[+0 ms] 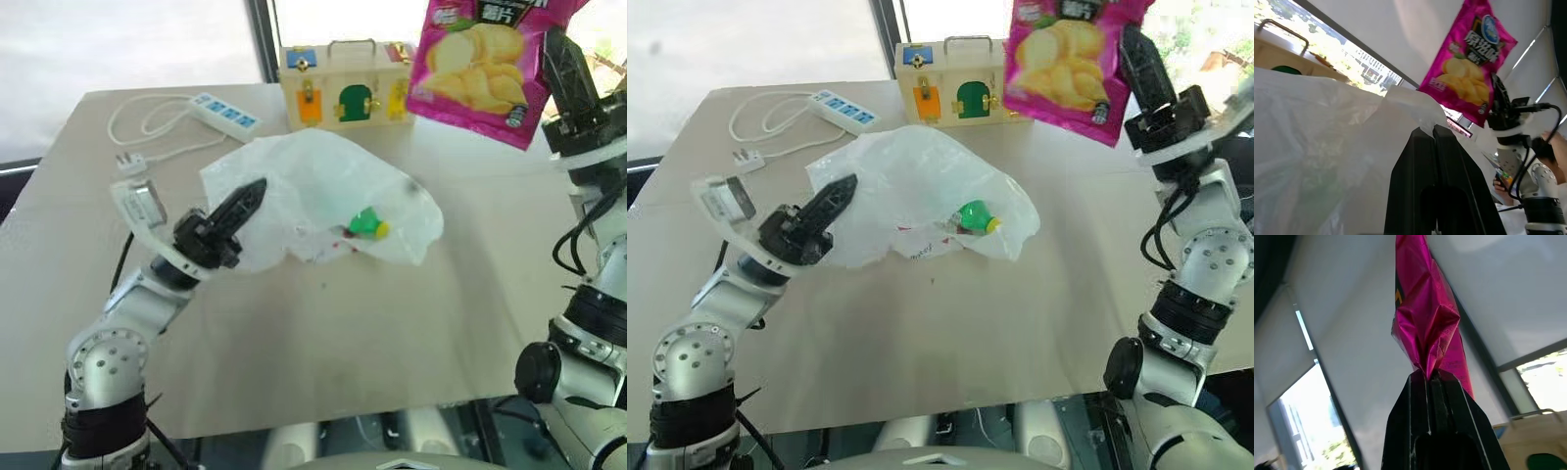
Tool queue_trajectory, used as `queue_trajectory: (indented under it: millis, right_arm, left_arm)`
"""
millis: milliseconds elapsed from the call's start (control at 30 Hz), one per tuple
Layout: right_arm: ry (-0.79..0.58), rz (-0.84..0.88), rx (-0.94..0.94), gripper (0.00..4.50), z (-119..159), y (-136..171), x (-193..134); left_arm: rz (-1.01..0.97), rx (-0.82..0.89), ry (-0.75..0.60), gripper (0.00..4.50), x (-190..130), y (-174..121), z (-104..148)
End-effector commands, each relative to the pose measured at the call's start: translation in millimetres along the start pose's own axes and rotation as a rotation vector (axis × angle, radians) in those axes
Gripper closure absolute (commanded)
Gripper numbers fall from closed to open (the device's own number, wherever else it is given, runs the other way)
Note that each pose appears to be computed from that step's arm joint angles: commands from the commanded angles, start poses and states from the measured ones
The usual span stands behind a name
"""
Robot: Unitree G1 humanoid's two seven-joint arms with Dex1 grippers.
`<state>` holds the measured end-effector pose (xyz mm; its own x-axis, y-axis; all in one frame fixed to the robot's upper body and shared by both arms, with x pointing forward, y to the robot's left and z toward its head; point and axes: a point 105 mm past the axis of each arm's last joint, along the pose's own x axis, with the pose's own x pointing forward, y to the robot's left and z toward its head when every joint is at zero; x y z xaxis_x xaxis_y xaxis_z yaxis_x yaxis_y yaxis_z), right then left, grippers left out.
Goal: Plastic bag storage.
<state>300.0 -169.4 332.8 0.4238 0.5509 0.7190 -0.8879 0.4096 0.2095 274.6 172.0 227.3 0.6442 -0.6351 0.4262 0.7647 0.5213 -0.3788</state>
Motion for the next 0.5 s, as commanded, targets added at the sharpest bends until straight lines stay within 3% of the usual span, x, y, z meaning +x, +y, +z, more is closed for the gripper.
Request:
queue_trajectory:
  millis: [33, 300, 500]
  right_arm:
    - [0.071, 0.169, 0.010, 4.47, -7, 37, 1]
    - [0.239, 0.394, 0.045, 4.47, -38, 79, -1]
    - [0.340, 0.414, -0.023, 4.47, -66, 79, 1]
  left_arm:
    - [-0.007, 0.033, -0.043, 4.50, 2, -1, 11]
    - [-0.015, 0.023, -0.032, 4.50, 6, 2, 9]
    - [-0.023, 0.020, -0.029, 4.50, 7, 3, 8]
